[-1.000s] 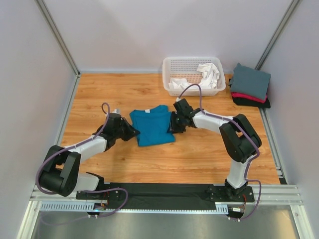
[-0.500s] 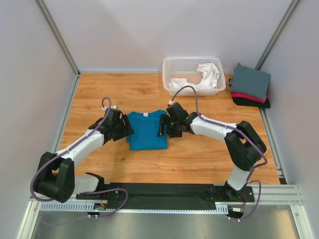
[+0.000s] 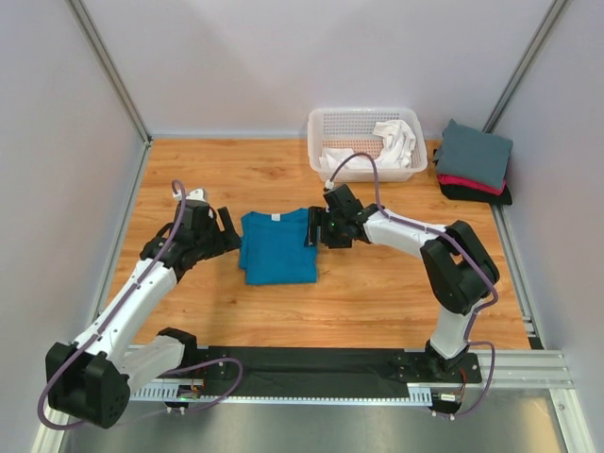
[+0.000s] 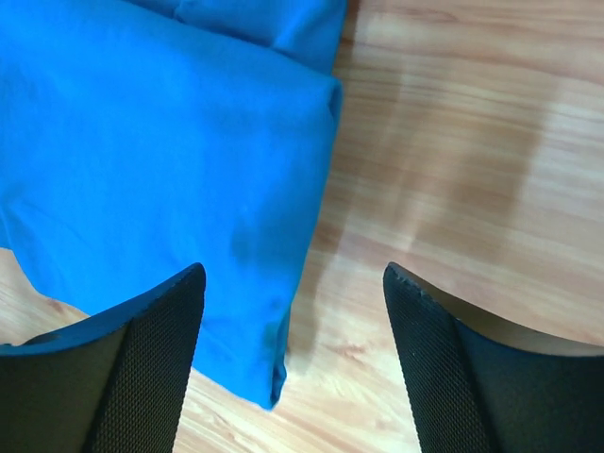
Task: Fold and stack the t-shirts
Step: Neatly place the folded tshirt to the corner
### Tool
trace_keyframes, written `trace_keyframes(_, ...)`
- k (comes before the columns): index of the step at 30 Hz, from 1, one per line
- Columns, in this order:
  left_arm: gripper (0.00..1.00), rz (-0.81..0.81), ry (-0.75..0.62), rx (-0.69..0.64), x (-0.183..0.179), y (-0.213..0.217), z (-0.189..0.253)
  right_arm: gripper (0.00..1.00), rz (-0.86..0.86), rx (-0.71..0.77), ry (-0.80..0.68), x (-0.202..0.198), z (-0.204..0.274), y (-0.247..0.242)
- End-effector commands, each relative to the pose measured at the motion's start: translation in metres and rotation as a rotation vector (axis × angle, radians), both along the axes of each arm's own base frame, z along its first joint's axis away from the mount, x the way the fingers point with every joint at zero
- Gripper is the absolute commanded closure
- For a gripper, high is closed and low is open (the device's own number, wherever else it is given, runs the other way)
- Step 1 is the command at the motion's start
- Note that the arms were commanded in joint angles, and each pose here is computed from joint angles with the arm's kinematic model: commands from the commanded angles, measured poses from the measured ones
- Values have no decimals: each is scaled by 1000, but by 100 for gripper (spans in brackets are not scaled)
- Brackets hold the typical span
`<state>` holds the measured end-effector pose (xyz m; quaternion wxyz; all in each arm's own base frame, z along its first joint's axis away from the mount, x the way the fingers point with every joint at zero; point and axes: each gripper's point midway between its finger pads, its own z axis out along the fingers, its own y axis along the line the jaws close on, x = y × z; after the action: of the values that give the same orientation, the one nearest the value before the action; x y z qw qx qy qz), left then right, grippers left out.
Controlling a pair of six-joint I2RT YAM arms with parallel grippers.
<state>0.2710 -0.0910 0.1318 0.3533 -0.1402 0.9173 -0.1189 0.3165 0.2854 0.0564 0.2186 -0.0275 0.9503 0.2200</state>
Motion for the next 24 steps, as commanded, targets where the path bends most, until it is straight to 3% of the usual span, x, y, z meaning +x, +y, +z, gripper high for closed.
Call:
trace_keyframes(1,16,-28,-31,-12,-6,-1,16,23,49,67,-32,16,-5,25)
trace_keyframes(10,16,-11,-40,-32,-20,6,23,32,43,179,-4,23,-18,50)
trace_keyframes(15,16,-11,-47,-37,-25,8,28,43,11,192,28,24,-35,53)
trace_keyframes(19,16,-28,-39,-32,-26,8,27,68,-20,171,54,25,-51,51)
trace_keyframes(21,16,-39,-31,-27,-26,9,26,94,-32,165,58,26,-51,50)
trace_keyframes(22,16,-37,-27,-24,-27,10,25,100,-41,152,49,28,-49,47)
trace_keyframes(24,16,-45,-29,-19,-25,11,27,100,-32,112,16,31,-34,40)
